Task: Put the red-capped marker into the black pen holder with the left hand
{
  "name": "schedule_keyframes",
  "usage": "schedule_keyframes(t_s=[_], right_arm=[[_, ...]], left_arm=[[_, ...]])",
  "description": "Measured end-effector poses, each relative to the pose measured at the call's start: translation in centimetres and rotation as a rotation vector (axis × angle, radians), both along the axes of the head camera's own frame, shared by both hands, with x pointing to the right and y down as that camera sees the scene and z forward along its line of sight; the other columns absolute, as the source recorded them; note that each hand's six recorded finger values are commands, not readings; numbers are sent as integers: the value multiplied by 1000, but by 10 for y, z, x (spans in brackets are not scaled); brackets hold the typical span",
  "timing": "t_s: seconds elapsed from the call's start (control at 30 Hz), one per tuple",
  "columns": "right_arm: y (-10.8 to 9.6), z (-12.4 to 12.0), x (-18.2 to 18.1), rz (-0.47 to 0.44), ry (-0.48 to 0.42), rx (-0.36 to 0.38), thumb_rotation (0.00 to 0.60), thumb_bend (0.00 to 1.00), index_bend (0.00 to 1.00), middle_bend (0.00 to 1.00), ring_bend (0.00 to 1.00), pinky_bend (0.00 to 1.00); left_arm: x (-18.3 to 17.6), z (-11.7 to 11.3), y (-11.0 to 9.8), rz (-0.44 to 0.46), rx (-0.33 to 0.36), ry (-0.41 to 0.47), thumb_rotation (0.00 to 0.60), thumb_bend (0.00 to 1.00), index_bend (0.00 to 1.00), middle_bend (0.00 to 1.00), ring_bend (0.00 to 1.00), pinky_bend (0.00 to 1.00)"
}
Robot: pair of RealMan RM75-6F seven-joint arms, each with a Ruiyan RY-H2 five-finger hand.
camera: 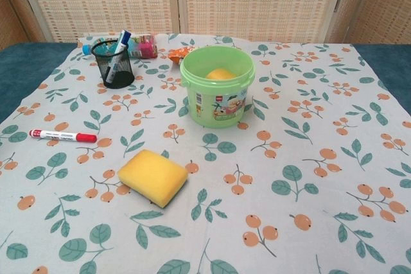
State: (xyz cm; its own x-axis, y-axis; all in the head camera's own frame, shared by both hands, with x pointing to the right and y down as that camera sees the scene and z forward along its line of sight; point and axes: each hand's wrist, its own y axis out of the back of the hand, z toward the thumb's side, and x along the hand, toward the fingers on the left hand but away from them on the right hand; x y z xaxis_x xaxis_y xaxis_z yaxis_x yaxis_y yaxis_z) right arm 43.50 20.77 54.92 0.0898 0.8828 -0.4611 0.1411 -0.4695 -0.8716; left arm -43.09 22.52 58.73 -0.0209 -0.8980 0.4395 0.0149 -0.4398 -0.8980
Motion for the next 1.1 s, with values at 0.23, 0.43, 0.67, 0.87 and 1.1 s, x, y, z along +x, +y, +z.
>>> schedule_keyframes(t_s=[0.23, 0.43, 0.67, 0.87, 1.1], right_arm=[[0, 1, 0, 2, 0, -4, 600, 128, 180, 28, 85, 0], [1, -2, 0, 6, -1, -1, 600, 128, 180, 30, 85, 0], [1, -6, 1, 8, -25, 2, 600, 128, 181, 37, 85, 0], [0, -9, 6, 22, -43, 5, 600, 128, 190, 38, 85, 0], [-1, -11, 8, 24, -57, 10, 600, 128, 214, 37, 85, 0]], left_arm=[[0, 0, 0, -1, 1, 1, 600, 336, 99, 22, 0, 122], [20, 2, -1, 27, -3, 71, 600, 337, 120, 30, 0, 122], [78, 19, -13, 145, -34, 125, 600, 336, 119, 35, 0, 124], [138, 47, -20, 185, -88, 235, 600, 336, 113, 58, 0, 126], [169, 83, -27, 196, -126, 228, 600, 336, 204, 191, 10, 143]])
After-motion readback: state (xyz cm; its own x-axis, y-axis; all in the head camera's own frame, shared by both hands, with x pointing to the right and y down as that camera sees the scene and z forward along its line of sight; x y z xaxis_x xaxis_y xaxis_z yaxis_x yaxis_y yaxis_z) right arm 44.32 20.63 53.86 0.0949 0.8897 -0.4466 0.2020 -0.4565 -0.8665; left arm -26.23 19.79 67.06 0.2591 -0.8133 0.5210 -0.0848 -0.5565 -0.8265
